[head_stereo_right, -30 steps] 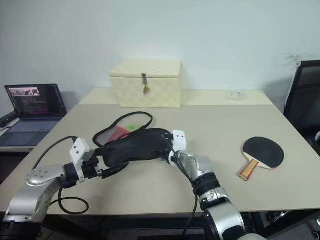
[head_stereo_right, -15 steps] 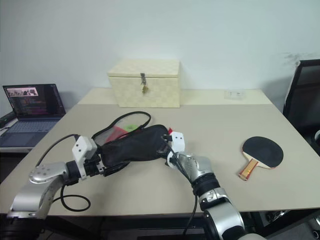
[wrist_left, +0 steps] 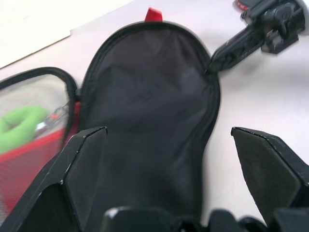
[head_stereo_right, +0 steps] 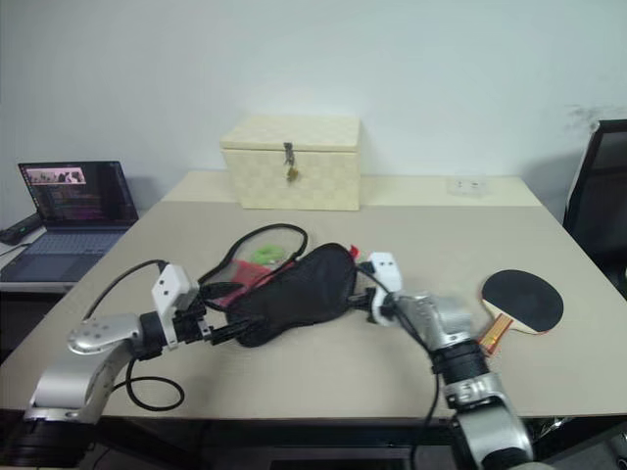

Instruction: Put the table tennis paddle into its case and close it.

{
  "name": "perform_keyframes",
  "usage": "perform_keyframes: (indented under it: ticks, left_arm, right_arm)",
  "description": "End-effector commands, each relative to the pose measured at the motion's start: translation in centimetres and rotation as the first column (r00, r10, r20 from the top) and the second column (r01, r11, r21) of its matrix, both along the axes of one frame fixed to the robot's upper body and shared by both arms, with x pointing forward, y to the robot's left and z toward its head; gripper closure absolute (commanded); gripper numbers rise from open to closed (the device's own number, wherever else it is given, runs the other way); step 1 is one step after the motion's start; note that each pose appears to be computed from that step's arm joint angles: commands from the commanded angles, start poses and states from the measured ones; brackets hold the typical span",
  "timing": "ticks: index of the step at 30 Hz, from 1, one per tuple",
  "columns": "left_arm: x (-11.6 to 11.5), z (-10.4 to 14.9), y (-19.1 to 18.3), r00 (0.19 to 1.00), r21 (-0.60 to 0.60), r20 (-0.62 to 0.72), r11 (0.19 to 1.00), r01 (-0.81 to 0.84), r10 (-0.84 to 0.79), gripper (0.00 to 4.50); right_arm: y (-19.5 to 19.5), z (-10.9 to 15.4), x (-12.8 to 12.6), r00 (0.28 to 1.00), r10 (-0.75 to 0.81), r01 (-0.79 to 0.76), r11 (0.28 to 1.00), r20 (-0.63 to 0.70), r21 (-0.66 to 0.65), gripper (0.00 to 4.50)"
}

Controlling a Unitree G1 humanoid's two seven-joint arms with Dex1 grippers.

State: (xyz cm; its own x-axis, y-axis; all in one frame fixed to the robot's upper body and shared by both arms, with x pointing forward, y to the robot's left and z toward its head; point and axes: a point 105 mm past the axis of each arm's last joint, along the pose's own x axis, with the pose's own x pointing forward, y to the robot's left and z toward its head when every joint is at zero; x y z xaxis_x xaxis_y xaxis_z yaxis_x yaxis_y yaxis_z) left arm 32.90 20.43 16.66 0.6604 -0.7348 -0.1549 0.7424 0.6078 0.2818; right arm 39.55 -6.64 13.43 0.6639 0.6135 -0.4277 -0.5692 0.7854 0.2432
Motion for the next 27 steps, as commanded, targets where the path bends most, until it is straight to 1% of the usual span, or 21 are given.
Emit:
perform_keyframes:
  ticks: [1,5,7,9,12,16,19,26,27]
  left_arm:
    - [0.0,1.5,-0.9,0.997,0.008,0.059,0.999,0.041,-0.041,0.00]
    - [0.1,1.5,-1.3,0.996,0.013,0.060,0.998,0.059,-0.060,0.00]
    - [0.1,1.5,-1.6,0.996,0.012,0.061,0.998,0.067,-0.068,0.00]
    - [0.1,1.6,-1.8,0.995,0.012,0.063,0.997,0.072,-0.073,0.00]
    - [0.2,1.7,-2.0,0.995,0.009,0.066,0.997,0.077,-0.078,0.00]
    - [0.2,1.8,-2.3,0.994,0.007,0.070,0.997,0.082,-0.082,0.00]
    - [0.1,1.9,-2.4,0.994,0.005,0.074,0.996,0.085,-0.085,0.00]
    - [0.1,2.0,-2.5,0.993,-0.006,0.075,0.996,0.091,-0.090,0.00]
    - [0.1,2.0,-2.5,0.993,-0.010,0.074,0.996,0.092,-0.091,0.00]
  right_arm:
    - [-1.6,2.9,0.7,0.994,0.051,-0.044,0.997,0.101,-0.066,4.49]
    - [-5.3,3.5,2.1,0.988,0.057,-0.028,0.979,0.142,-0.200,4.49]
    - [-7.3,4.0,3.1,0.984,0.061,-0.012,0.960,0.167,-0.279,4.49]
    - [-8.5,4.3,3.9,0.980,0.076,-0.010,0.942,0.182,-0.337,4.49]
    - [-8.5,4.6,4.7,0.975,0.113,-0.035,0.928,0.192,-0.372,4.49]
    - [-7.0,5.0,5.4,0.969,0.129,-0.050,0.938,0.211,-0.342,4.49]
    - [-6.3,5.2,5.9,0.963,0.122,-0.038,0.945,0.241,-0.326,3.85]
    - [-8.4,6.6,6.7,0.945,0.055,0.059,0.941,0.321,-0.334,1.45]
    - [-8.7,6.7,6.7,0.944,0.046,0.069,0.940,0.327,-0.333,1.04]
